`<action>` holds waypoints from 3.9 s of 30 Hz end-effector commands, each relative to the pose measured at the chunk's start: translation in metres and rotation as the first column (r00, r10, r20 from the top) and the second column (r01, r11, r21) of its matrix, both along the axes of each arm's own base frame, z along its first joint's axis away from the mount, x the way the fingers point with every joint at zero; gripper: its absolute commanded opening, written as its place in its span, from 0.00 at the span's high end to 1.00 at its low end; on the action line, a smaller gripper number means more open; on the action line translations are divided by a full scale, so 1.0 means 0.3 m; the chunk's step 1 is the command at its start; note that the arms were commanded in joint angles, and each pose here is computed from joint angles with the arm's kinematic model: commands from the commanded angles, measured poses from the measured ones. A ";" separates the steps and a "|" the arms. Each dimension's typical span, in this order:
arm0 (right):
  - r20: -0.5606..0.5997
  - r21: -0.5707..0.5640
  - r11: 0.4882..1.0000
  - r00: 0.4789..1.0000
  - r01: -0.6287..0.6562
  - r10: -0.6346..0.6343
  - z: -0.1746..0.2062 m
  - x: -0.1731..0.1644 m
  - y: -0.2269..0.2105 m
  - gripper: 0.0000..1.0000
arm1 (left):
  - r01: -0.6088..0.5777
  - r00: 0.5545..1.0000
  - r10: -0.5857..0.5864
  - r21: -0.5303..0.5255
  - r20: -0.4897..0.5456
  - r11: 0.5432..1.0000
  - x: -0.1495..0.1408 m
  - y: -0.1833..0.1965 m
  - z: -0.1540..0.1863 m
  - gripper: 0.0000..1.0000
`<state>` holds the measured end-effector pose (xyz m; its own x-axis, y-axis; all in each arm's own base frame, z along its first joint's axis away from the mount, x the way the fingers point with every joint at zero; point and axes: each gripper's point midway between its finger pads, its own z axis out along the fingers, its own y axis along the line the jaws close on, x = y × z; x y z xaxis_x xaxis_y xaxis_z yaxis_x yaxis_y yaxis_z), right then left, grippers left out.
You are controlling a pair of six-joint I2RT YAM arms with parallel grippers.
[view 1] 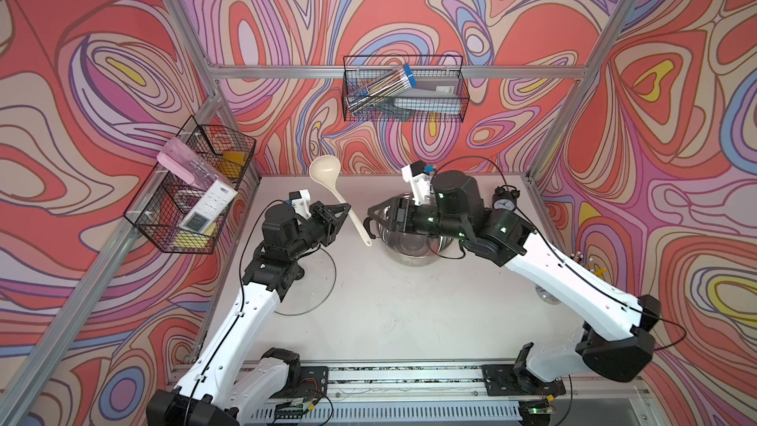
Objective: Stir the soup with a spoon
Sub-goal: Pick up the spoon from the center of the board, then stir the soup in the pan with a stick.
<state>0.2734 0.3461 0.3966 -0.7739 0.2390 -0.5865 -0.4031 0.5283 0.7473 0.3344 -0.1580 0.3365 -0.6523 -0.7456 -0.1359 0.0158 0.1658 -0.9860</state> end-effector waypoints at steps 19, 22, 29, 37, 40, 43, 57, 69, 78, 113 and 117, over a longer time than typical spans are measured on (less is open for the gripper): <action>-0.090 0.354 0.928 0.983 -0.116 0.157 0.073 0.005 0.112 0.51 | 0.052 0.963 0.026 -0.278 0.269 0.959 0.000 -0.030 0.288 1.00; -0.036 0.346 0.932 0.991 -0.110 0.130 0.118 -0.006 0.079 0.46 | 0.039 0.968 0.019 -0.225 0.249 0.973 -0.019 -0.029 0.257 1.00; -0.026 0.229 0.971 0.997 -0.071 0.079 0.101 -0.009 0.033 0.42 | 0.041 0.970 0.015 -0.221 0.243 0.974 -0.044 -0.023 0.235 1.00; -0.077 0.278 0.948 0.980 -0.154 0.182 0.044 -0.016 0.110 0.47 | 0.103 0.957 -0.028 -0.251 0.288 0.963 -0.045 -0.051 0.302 1.00; -0.063 0.297 0.939 0.978 -0.174 0.201 0.057 -0.019 0.121 0.48 | 0.110 0.956 -0.030 -0.263 0.293 0.959 -0.048 -0.054 0.310 1.00; -0.067 0.303 0.934 0.973 -0.190 0.220 0.055 -0.018 0.136 0.50 | 0.117 0.954 -0.029 -0.281 0.298 0.953 -0.051 -0.054 0.319 1.00; -0.041 0.194 0.977 0.994 -0.087 0.097 0.031 -0.001 0.055 0.43 | 0.122 0.958 -0.045 -0.261 0.282 0.958 -0.085 -0.053 0.281 1.00; -0.046 0.241 0.953 0.979 -0.184 0.200 0.023 -0.023 0.113 0.47 | 0.154 0.945 -0.057 -0.283 0.321 0.947 -0.083 -0.062 0.344 1.00; -0.050 0.293 0.923 0.960 -0.250 0.276 0.035 -0.038 0.159 0.59 | 0.153 0.946 -0.054 -0.293 0.320 0.944 -0.082 -0.060 0.340 1.00; -0.182 -0.737 0.674 0.975 -0.052 -0.124 -0.323 0.132 -0.378 1.00 | 0.174 0.983 -0.107 0.557 -0.151 0.812 -0.266 0.061 -0.053 0.01; -0.216 -0.837 0.537 0.966 -0.107 -0.145 -0.403 0.100 -0.467 1.00 | 0.191 0.982 -0.118 0.758 -0.150 0.624 -0.280 0.086 -0.037 0.01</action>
